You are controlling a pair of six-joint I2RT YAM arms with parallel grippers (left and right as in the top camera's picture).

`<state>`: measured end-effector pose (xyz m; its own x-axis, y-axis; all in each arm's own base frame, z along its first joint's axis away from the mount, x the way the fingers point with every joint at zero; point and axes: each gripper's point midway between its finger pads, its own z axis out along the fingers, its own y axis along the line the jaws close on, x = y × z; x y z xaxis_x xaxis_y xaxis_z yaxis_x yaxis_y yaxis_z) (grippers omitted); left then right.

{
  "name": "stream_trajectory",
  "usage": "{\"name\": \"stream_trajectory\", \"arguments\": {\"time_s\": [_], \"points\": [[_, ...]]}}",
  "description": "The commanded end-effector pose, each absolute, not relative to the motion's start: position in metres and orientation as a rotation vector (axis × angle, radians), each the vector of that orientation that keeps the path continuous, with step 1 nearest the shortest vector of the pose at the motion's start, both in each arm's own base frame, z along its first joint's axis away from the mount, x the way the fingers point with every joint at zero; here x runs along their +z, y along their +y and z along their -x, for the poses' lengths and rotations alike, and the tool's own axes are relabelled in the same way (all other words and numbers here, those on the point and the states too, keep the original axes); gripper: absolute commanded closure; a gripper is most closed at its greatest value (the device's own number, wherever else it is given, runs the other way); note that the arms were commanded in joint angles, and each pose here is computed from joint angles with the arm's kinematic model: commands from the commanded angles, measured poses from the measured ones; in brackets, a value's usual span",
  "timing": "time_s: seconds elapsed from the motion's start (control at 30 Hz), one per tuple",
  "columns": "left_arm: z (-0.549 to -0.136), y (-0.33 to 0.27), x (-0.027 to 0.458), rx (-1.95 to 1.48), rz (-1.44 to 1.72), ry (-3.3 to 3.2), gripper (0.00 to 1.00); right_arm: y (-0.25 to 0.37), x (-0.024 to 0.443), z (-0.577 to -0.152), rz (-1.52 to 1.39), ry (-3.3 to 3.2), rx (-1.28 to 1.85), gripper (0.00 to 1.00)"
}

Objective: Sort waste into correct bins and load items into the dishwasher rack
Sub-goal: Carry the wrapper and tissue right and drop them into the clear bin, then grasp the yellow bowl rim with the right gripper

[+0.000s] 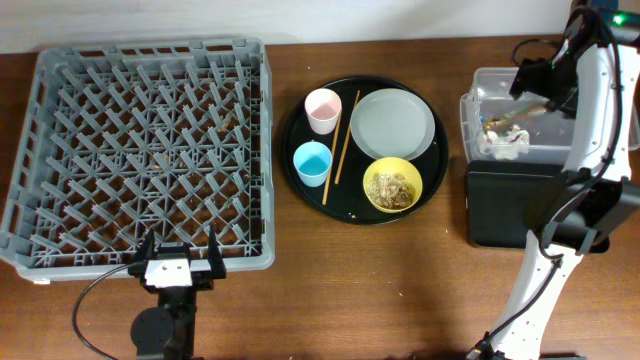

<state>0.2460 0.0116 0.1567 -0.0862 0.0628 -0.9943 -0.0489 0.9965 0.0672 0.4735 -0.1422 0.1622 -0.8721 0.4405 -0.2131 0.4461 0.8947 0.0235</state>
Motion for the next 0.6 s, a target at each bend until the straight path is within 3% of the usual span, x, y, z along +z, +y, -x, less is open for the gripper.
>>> {"name": "stream_trajectory", "arguments": {"time_s": [0.0,0.17,0.27,0.37,0.57], "points": [[-0.246,0.011,0.155,0.103,-0.029,1.657,0.01,-0.081,0.250,-0.468,-0.333,2.721,0.272,0.14],[-0.246,0.011,0.155,0.103,-0.029,1.657,0.01,0.011,0.322,-0.444,-0.081,2.604,0.309,0.23],[-0.246,0.011,0.155,0.103,-0.029,1.657,0.01,0.075,0.322,-0.429,0.055,2.638,0.313,0.23],[-0.246,0.011,0.155,0.103,-0.029,1.657,0.01,0.130,0.264,-0.410,0.139,2.835,0.159,0.28],[-0.246,0.011,0.155,0.103,-0.029,1.657,0.01,0.202,0.138,-0.380,0.275,3.054,0.082,0.52]]}}
